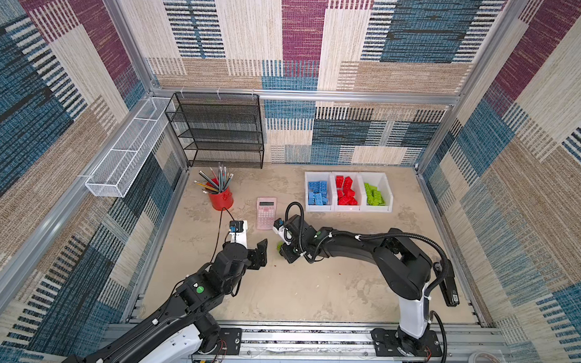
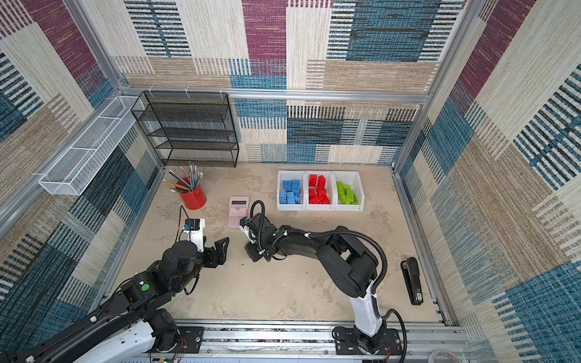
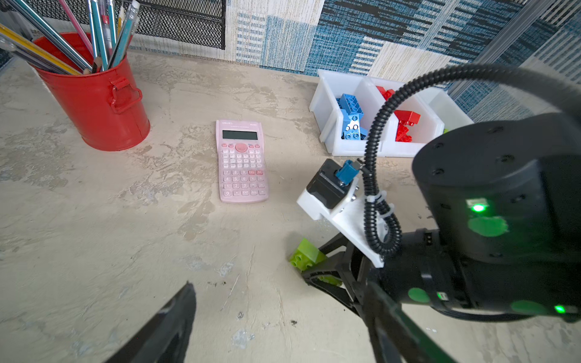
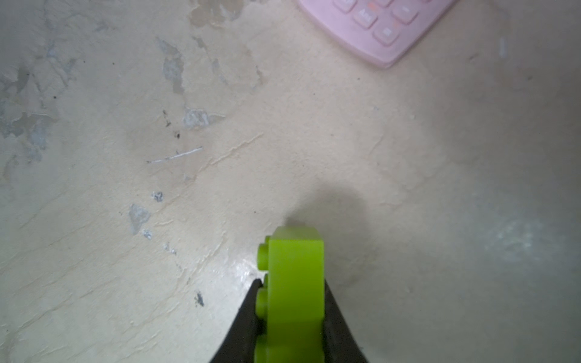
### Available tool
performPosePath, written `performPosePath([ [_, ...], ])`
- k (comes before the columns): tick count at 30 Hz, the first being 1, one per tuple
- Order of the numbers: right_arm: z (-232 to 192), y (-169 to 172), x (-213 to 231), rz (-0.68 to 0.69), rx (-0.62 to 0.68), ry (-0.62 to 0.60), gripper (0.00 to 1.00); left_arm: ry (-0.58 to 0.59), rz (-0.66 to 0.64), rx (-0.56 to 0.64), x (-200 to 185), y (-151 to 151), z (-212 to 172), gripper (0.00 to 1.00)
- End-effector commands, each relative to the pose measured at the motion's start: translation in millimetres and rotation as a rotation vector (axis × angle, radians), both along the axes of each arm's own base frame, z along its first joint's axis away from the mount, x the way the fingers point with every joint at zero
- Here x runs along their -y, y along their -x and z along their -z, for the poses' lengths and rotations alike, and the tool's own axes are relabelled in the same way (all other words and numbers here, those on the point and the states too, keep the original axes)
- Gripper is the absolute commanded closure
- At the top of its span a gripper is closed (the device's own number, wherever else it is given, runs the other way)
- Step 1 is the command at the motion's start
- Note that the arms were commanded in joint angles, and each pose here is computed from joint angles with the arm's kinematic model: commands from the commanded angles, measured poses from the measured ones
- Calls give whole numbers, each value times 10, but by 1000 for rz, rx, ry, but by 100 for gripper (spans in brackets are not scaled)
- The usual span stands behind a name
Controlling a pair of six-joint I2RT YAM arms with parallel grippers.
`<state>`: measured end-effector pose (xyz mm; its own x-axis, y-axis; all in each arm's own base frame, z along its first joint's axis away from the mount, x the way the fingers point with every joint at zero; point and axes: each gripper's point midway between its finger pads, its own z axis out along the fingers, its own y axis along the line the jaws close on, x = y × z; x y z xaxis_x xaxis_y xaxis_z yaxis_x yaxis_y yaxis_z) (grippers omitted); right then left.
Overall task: Sort the legos into containers by color
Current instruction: 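Carry the green brick with the right gripper over the green compartment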
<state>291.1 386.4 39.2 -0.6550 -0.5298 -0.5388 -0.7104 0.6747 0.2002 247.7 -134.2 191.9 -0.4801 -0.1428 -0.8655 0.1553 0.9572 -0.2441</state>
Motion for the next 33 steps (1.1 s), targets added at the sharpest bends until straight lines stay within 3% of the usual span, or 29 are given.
performPosePath([
  [1, -141, -126, 90, 64, -1, -55, 80, 45, 28, 10, 153, -81, -119, 16],
  [10, -566, -590, 692, 218, 13, -193, 83, 47, 95, -22, 662, -472, -156, 16],
  [23, -1490, -1622, 1994, 501, 131, -430, 85, 115, 277, -109, 1837, -1224, -165, 18],
  [33, -1601, -2312, 2879, 720, 194, -459, 87, 70, 339, -154, 2297, -1589, 13, 19],
])
